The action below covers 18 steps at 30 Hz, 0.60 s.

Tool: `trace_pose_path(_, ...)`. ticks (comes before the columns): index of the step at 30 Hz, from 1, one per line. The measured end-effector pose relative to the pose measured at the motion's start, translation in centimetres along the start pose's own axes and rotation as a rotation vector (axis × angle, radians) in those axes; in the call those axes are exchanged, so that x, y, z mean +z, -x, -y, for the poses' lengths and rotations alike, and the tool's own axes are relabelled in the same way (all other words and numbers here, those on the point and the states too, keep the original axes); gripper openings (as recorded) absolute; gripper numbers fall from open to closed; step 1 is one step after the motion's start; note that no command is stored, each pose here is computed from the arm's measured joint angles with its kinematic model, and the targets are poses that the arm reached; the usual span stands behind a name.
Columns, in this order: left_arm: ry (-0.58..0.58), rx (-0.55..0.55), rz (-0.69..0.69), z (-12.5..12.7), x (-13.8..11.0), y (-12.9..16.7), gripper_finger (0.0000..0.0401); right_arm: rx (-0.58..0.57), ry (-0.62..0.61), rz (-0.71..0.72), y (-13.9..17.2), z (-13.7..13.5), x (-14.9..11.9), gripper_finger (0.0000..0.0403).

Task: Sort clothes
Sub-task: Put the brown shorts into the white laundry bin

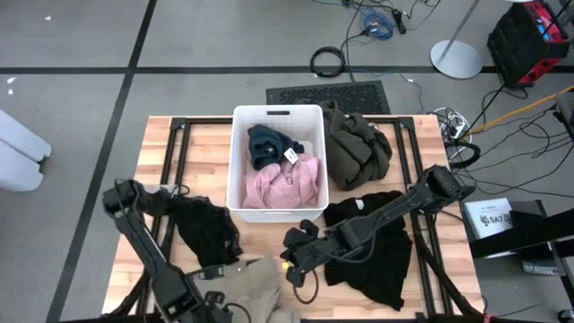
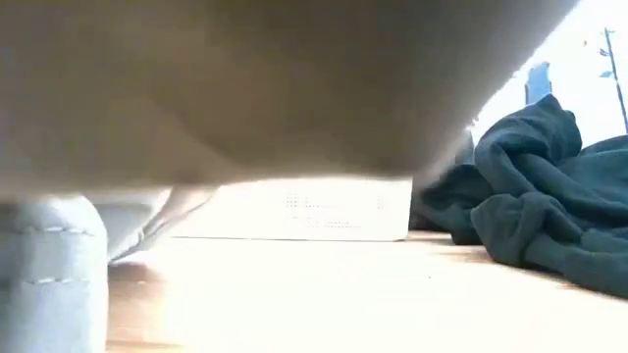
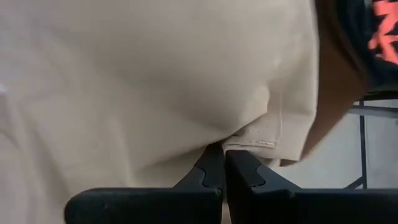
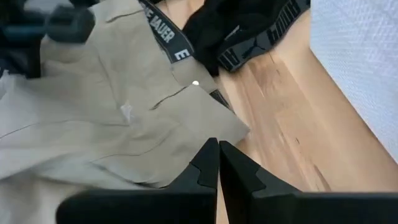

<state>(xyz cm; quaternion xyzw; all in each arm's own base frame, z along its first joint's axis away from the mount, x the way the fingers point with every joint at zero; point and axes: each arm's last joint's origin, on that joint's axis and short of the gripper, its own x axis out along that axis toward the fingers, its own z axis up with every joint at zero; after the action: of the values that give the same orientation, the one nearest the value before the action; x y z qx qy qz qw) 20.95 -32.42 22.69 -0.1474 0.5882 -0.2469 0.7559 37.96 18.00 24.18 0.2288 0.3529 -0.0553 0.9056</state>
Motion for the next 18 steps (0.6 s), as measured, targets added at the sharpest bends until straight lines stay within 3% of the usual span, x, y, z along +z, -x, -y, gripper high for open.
trace_pose_path(4, 0.030, 0.034, -0.033, -0.3, -0.5, -2.0, 0.0000, 0.012, 0.013, -0.011, -1.6, 0.0, -0.7, 0.0032)
trace_pose_path(7, 0.047, 0.062, -0.026, -0.5, -0.7, -2.8, 0.0000, 0.088, 0.050, -0.010, -2.6, -0.6, -1.1, 0.0066)
trace_pose_path(12, 0.041, 0.085, 0.014, -0.4, -0.6, -2.7, 0.0000, 0.258, 0.040, 0.008, -4.1, -1.8, -1.5, 0.0136)
trace_pose_path(18, 0.040, 0.087, 0.043, -0.4, -0.4, -2.4, 0.0000, 0.323, 0.024, -0.013, -4.9, -2.9, -3.0, 0.0208)
